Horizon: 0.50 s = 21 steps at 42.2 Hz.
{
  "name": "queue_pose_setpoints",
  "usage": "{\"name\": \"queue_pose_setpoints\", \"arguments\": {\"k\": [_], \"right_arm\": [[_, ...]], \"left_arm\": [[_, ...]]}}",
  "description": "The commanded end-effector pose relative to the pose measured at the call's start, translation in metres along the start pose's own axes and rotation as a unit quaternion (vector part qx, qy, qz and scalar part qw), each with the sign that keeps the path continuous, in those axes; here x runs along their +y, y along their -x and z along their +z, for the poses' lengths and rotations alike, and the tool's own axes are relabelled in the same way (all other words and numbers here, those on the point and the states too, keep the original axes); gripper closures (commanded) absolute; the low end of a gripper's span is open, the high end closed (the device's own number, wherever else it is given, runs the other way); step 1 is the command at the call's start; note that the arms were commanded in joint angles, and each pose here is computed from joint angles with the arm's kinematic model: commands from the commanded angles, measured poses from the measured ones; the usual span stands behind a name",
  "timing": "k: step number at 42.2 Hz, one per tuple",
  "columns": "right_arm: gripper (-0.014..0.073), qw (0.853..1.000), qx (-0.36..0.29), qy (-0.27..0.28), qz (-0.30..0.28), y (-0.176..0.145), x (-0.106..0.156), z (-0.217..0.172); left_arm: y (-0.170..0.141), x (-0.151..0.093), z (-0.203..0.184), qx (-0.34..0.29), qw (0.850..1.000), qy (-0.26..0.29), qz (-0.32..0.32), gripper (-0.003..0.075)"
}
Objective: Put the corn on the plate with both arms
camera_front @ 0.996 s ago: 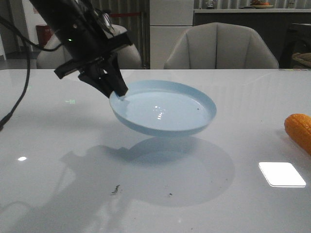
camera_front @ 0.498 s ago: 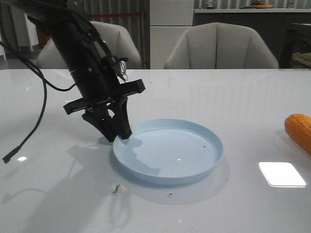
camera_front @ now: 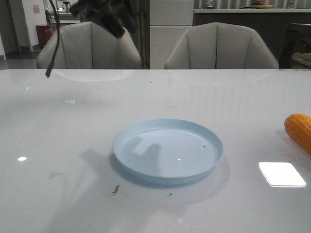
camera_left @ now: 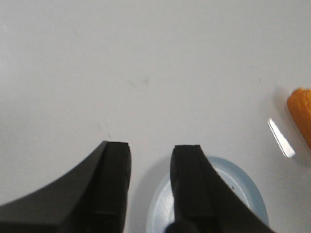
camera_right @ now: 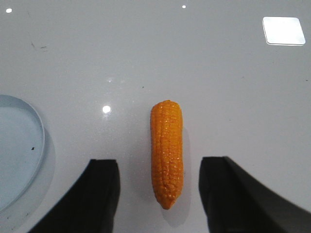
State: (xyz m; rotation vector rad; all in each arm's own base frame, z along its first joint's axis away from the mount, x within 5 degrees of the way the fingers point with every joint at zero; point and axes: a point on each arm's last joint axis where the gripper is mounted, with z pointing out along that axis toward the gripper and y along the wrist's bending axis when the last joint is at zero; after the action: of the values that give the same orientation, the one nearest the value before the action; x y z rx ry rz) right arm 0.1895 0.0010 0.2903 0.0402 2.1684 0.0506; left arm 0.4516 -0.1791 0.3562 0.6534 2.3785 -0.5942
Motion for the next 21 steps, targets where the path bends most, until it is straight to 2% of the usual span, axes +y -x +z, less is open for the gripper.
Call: {"name": "queue_pose_setpoints", "arguments": {"k": [1,8,21], "right_arm": [[0.0117,0.998,-0.057,-0.002,-0.002,0.018,0.0,-0.007],[0.0117,0.998,-0.055,0.0,0.003,0.017,0.0,-0.007],[0.0117,1.0,-0.027,0.004,0.009,0.012,0.001,-0.006]], "left_arm": [[0.026,-0.023,-0.09,-0.112,0.991,0.015,0.066,0.0415],[0.037,-0.017,-0.138,-0.19,0.976,0.075,0.082,0.0415],[0.035,0.002,-0.147,-0.177,0.964,0.165,0.109,0.0415]]}}
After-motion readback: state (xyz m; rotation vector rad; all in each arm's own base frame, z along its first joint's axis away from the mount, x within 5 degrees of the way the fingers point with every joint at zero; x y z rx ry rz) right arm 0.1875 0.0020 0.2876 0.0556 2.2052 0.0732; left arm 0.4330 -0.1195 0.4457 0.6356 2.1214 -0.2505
